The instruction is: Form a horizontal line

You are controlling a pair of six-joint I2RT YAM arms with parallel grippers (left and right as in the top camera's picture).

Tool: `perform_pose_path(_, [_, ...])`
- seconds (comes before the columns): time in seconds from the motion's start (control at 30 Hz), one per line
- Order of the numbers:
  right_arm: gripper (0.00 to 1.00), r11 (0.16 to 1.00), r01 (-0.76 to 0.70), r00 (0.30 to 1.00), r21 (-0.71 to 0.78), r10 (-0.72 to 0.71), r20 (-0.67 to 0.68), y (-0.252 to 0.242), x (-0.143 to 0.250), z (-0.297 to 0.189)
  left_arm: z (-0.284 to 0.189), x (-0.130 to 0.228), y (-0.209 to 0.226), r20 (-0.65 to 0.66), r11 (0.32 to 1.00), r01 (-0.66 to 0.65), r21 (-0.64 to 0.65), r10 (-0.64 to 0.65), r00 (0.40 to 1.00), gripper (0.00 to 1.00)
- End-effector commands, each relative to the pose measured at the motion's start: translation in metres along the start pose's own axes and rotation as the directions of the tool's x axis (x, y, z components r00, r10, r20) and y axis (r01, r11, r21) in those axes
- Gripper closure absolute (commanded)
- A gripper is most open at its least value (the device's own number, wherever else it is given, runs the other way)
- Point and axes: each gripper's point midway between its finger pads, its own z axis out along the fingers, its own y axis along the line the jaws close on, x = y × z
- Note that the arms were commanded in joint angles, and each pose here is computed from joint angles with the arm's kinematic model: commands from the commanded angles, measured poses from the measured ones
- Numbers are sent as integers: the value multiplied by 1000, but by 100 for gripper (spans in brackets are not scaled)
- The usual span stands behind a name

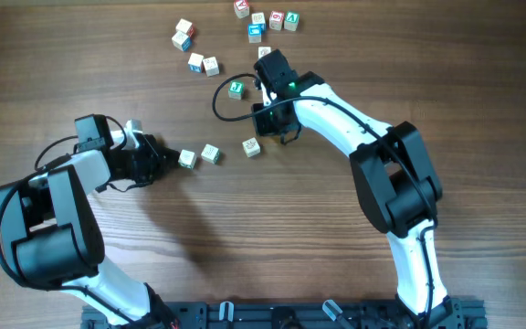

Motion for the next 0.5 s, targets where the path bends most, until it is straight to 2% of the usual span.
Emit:
perform_pose_path(0.0, [96,995,-15,997,-99,7,-80,23,19,1,8,15,30,-26,992,38,-117,-41,999,96])
perform_pose_path(0.37, [96,957,-29,984,-288,-23,-175,63,40,-6,8,15,29,-16,983,138,-118,-141,990,96])
perform_pose_path(0.47, [96,960,-30,985,-277,-19,-172,61,39,-5,12,17,25,-24,986,121,-118,-125,992,96])
